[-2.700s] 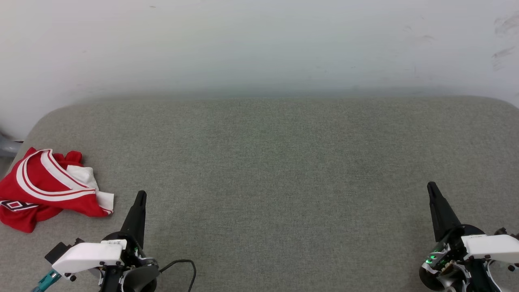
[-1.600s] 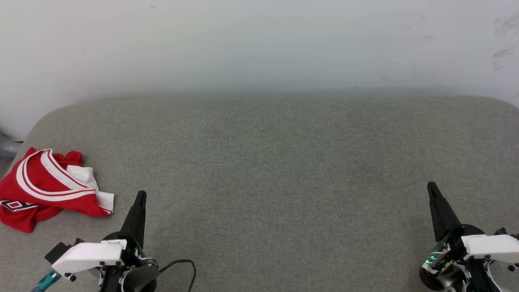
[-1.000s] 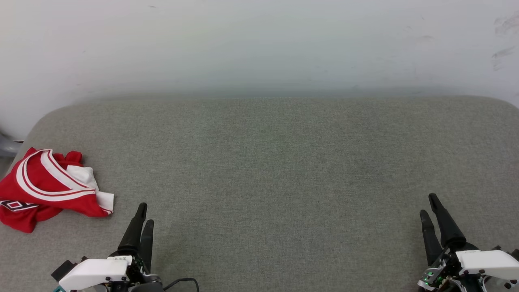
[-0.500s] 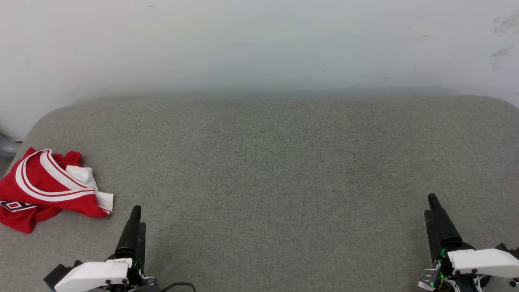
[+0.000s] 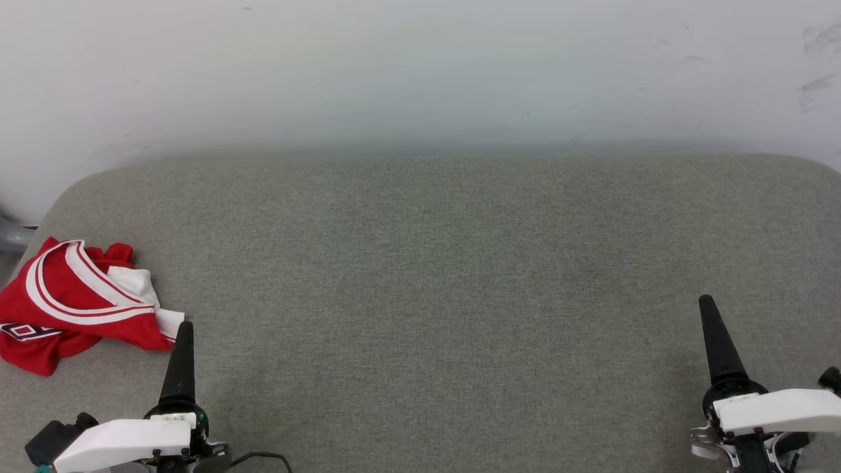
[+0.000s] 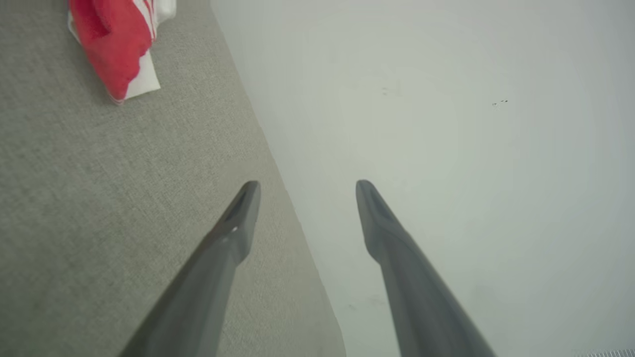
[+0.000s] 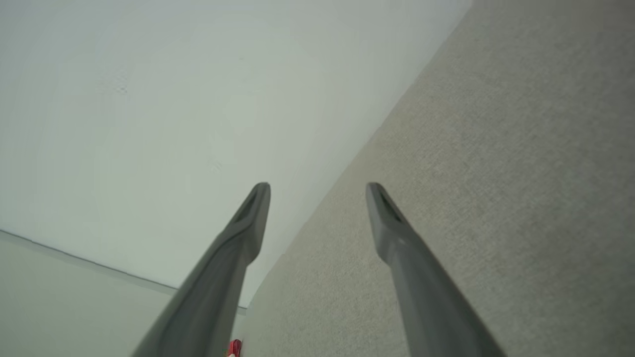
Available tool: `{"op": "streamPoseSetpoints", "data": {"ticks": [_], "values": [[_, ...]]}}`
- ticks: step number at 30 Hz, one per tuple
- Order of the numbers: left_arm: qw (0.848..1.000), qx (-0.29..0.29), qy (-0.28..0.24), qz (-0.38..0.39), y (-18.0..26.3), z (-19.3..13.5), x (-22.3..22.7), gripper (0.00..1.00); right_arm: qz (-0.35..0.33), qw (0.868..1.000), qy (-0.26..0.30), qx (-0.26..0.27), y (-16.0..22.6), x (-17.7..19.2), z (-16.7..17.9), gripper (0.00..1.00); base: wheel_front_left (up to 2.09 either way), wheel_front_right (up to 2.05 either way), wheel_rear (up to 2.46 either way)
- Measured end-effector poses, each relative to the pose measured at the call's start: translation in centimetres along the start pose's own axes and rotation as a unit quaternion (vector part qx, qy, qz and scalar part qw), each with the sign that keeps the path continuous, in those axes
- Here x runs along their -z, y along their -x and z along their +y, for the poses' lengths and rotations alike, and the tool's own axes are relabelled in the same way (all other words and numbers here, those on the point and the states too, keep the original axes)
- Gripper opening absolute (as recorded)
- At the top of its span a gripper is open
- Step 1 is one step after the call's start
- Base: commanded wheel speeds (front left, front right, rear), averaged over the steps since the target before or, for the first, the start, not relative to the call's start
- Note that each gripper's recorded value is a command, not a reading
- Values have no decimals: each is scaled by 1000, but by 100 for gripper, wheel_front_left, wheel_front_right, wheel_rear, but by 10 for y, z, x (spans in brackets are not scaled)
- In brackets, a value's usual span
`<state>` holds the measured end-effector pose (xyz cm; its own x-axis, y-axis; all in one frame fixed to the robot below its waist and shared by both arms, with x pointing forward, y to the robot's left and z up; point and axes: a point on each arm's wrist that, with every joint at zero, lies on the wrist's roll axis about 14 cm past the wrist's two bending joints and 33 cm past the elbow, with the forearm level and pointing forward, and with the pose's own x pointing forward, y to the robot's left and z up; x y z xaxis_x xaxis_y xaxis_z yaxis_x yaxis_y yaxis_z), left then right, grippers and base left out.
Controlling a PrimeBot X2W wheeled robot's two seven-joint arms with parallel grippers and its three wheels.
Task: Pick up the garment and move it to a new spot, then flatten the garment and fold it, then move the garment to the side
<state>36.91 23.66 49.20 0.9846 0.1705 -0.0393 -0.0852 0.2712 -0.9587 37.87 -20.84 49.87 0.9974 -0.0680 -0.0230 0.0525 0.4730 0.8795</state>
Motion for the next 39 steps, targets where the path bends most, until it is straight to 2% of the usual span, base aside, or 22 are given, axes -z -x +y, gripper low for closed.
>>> {"op": "streamPoseSetpoints", "data": {"ticks": [7,17,31,39], "values": [[997,30,-62,-21,0,-18,-12,100,-10,995,97,-32,-3,-5,19,100,0,0,0],[982,81,-172,-19,2,-49,-2,100,-23,975,209,-69,-3,-5,42,100,0,0,0],[938,130,-321,8,12,-72,36,100,-28,939,330,-93,2,2,53,100,0,0,0],[915,148,-376,9,15,-80,50,100,-29,917,383,-104,3,7,57,100,0,0,0]]}}
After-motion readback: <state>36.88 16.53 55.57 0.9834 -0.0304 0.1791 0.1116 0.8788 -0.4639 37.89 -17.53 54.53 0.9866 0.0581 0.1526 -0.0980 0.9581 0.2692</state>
